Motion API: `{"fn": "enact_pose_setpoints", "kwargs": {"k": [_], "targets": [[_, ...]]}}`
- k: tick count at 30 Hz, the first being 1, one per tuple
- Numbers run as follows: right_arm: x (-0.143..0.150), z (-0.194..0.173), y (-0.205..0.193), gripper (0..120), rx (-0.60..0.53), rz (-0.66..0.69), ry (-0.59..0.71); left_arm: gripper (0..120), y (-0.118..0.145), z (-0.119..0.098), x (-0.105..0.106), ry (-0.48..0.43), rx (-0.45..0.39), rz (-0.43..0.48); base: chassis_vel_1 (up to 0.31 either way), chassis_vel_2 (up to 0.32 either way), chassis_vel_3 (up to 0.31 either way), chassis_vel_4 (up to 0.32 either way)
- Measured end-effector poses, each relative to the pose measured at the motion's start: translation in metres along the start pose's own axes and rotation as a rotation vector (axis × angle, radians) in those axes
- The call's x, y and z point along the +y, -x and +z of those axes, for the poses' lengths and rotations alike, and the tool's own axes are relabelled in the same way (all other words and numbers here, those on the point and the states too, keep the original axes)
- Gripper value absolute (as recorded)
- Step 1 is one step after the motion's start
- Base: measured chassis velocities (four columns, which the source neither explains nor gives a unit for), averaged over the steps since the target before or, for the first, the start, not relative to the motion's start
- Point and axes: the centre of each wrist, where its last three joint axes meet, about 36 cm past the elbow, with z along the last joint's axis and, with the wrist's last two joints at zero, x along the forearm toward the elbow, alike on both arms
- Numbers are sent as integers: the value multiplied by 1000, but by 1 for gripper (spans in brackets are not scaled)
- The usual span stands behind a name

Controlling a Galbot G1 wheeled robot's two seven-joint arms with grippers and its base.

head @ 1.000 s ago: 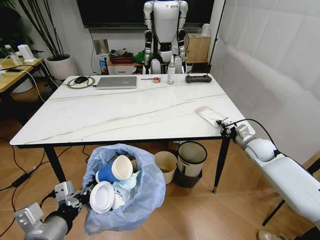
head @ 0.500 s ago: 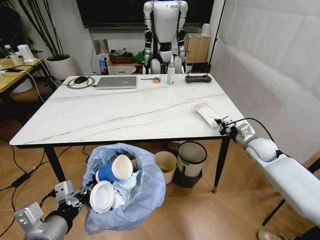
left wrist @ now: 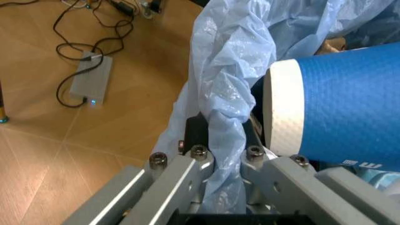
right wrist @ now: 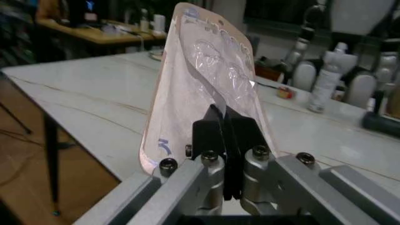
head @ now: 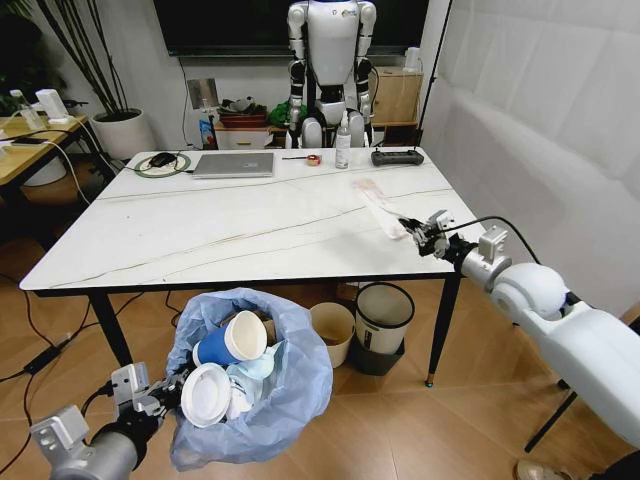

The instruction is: Pick up the trash bin and place the trash from the table into it.

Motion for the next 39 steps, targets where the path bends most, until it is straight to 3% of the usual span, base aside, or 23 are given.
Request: {"fn": "enact_pose_setpoints", "kwargs": {"k": [3,4,9,12,23,39], "targets": [[22,-11,-5,0,-24,-53,40,0,0,0,0,0,1,1,0,0,0,0],[52,-18,-11,0,-40,-124,96,0,0,0,0,0,2,0,0,0,0,0],[122,-26,-24,0,-60,-272,218,0,-1,0,1,3,4,-5,0,0,0,0],[140,-30,-30,0,-62,-312,257,0,-1,-1,2,6,4,-9,0,0,0,0],[178,-22,-47,0,-33,-375,340,0,-2,-1,3,-1,0,-18,0,0,0,0],[186,0,-26,0,-28,-369,423,0,-4,2,4,-7,-2,-38,0,0,0,0]]}}
